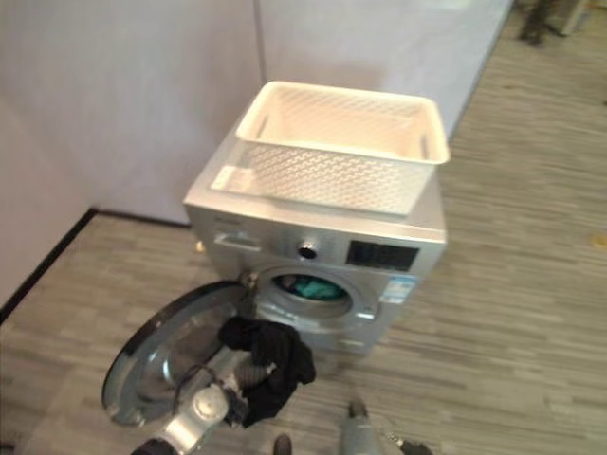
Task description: Grab the laundry basket,head to the washer,open it,put in the laundry and shut it.
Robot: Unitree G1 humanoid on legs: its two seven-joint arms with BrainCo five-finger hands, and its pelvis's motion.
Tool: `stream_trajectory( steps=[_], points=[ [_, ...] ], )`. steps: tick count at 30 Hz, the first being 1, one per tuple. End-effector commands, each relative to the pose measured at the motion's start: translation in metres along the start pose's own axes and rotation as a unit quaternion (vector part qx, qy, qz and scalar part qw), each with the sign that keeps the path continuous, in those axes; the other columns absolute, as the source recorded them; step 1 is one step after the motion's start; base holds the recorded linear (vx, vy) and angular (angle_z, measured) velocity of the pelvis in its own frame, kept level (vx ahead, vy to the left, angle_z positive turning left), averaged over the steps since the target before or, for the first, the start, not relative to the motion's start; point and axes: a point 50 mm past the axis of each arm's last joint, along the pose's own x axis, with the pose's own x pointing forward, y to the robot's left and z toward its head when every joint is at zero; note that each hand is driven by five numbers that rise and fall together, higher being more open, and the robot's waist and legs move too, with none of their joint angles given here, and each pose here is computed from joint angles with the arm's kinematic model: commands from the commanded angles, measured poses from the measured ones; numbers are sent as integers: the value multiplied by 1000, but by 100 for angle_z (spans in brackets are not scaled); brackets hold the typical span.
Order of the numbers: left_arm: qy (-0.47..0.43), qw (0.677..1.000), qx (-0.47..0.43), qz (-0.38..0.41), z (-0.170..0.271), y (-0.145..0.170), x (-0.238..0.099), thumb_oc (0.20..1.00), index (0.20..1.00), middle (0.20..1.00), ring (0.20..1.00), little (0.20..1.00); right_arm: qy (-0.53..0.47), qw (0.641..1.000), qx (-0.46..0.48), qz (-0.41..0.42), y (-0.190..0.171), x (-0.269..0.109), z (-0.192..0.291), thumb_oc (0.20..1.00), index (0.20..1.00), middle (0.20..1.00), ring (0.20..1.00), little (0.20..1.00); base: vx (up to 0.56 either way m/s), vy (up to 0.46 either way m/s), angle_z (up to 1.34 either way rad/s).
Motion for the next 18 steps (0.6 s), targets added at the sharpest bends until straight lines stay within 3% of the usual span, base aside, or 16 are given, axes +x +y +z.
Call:
stream_trajectory(
  steps=[1,18],
  points=[
    [-88,995,-1,35,35,26,2,200,200,200,200,200,-23,999,2,-43,-30,0,10,1000,1000,1000,1000,1000,107,-99,58],
    [-90,995,-38,1,36,9,4,200,200,200,200,200,37,999,10,-28,-23,1,-14,1000,1000,1000,1000,1000,80,-123,28]
  ],
)
